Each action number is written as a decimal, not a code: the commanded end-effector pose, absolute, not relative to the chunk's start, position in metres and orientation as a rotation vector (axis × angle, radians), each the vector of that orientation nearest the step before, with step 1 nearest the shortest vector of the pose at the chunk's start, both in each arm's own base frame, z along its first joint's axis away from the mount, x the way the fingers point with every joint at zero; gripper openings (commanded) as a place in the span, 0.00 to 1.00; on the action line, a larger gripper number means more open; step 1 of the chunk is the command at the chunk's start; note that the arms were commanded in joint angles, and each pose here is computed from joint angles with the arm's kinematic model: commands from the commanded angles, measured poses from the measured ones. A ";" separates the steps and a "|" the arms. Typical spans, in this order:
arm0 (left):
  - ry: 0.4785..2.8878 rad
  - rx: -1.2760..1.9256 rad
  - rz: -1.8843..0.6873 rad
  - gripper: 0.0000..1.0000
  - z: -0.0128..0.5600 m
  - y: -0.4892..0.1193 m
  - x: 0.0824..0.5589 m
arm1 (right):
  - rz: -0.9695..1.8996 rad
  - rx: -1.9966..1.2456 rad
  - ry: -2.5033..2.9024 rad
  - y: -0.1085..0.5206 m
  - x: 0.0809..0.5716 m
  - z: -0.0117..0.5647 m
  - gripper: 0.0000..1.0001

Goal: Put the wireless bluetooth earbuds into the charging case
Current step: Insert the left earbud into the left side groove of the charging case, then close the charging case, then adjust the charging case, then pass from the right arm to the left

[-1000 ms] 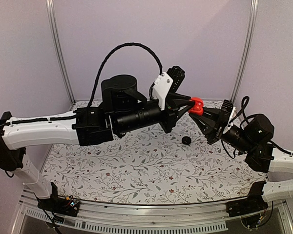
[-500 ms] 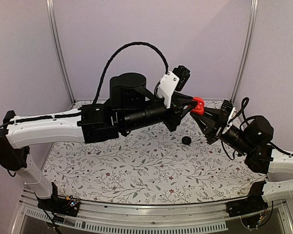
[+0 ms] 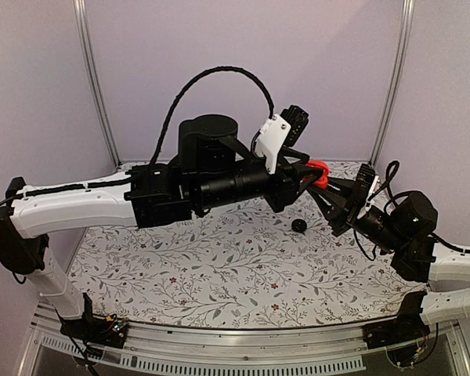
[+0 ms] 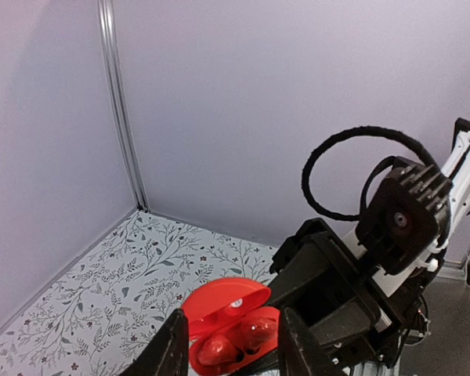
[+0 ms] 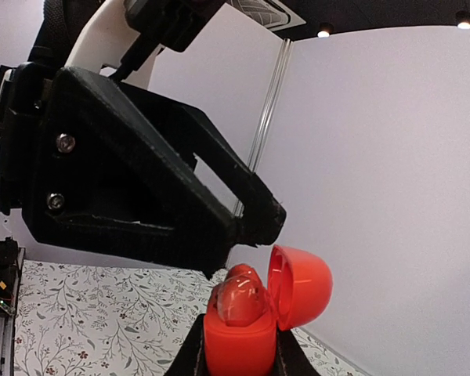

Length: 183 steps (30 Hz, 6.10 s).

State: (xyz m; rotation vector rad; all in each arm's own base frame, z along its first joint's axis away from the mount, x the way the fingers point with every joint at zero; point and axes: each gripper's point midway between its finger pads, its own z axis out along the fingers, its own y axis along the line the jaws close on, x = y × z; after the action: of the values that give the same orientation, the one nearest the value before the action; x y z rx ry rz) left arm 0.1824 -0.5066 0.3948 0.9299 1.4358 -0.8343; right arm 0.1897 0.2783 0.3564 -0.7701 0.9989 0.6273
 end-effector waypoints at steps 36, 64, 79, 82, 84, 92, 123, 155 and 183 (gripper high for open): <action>1.048 1.382 -0.999 0.73 0.391 -0.409 0.122 | 1.253 -1.067 0.971 0.311 0.119 0.354 0.00; 1.002 1.594 -0.930 0.69 0.352 -0.455 0.087 | 1.318 -1.000 1.071 0.319 0.135 0.346 0.00; 1.018 1.706 -0.835 0.60 0.322 -0.468 0.077 | 1.333 -0.945 1.106 0.316 0.144 0.349 0.00; 1.025 1.723 -0.804 0.59 0.317 -0.470 0.078 | 1.344 -0.947 1.110 0.316 0.143 0.349 0.00; 1.016 1.707 -0.788 0.59 0.323 -0.469 0.078 | 1.345 -0.940 1.128 0.317 0.145 0.346 0.00; 0.939 1.487 -0.612 0.80 0.361 -0.440 0.100 | 1.304 -0.807 1.284 0.318 0.173 0.336 0.00; 1.016 1.579 -0.313 0.78 0.308 -0.462 0.139 | 1.414 -0.740 1.427 0.331 0.180 0.327 0.00; 1.045 1.426 -0.097 0.60 0.324 -0.463 0.195 | 1.451 -0.648 1.516 0.335 0.185 0.315 0.00; 1.014 1.430 -0.154 0.68 0.327 -0.468 0.194 | 1.463 -0.663 1.515 0.339 0.182 0.314 0.00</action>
State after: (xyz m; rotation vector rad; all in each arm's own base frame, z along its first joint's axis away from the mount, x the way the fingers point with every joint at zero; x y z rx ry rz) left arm 0.1963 -0.4593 0.3114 1.4604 1.0505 -0.0927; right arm 0.1860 0.3344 0.3022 -0.6339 1.5615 1.4442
